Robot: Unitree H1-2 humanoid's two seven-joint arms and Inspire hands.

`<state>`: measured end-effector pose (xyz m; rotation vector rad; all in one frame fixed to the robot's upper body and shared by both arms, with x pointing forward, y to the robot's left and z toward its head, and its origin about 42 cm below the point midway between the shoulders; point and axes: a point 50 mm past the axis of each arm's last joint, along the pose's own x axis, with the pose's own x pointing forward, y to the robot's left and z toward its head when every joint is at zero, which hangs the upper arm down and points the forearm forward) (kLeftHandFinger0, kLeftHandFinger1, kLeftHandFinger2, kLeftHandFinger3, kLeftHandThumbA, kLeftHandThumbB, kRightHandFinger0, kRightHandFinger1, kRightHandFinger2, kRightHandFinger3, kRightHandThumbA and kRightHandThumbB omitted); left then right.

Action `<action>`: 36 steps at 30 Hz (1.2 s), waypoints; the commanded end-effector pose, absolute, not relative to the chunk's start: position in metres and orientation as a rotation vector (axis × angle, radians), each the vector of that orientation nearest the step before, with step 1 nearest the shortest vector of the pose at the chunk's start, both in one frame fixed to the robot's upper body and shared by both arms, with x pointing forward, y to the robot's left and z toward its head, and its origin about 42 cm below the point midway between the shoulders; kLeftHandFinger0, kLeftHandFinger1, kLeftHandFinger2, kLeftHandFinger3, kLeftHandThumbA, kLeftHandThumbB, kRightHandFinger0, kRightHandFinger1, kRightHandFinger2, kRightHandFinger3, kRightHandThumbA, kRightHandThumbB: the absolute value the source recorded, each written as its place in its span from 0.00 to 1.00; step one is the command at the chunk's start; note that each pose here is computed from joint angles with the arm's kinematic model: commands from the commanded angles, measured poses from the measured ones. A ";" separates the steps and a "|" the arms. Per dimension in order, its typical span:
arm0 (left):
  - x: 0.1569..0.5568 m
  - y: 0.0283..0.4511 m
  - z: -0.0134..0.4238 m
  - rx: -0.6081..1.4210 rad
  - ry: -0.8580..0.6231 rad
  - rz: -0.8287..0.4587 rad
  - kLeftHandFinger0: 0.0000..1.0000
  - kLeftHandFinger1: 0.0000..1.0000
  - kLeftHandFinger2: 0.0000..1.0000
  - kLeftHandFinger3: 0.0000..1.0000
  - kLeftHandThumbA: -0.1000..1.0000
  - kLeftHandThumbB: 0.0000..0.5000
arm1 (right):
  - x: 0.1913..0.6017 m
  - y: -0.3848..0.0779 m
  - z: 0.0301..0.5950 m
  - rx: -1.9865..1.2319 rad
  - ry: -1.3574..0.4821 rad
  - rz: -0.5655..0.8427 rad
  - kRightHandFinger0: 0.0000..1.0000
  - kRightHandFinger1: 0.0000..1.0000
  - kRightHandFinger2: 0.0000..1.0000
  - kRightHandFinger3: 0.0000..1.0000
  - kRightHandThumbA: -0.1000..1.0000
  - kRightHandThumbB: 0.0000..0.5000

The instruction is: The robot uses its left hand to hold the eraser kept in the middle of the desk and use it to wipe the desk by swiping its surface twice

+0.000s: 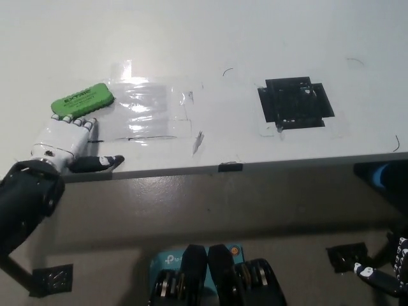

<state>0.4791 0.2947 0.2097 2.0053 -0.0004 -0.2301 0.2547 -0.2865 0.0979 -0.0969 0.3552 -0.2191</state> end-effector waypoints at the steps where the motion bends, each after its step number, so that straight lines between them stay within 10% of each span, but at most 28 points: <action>1: 0.496 0.302 0.315 2.383 -0.383 -0.060 1.00 1.00 1.00 1.00 1.00 0.81 | 0.252 -0.298 0.117 -0.116 0.294 -0.224 1.00 1.00 1.00 1.00 1.00 0.15; 15: 0.498 0.267 0.359 2.274 -0.753 -0.068 1.00 1.00 1.00 1.00 1.00 0.73 | 0.251 -0.298 0.116 -0.124 0.295 -0.241 1.00 1.00 1.00 1.00 1.00 0.14; 36: 0.529 0.368 0.292 2.258 -0.366 -0.198 1.00 1.00 1.00 1.00 1.00 0.66 | 0.243 -0.301 0.118 -0.096 0.291 -0.259 1.00 1.00 1.00 1.00 1.00 0.08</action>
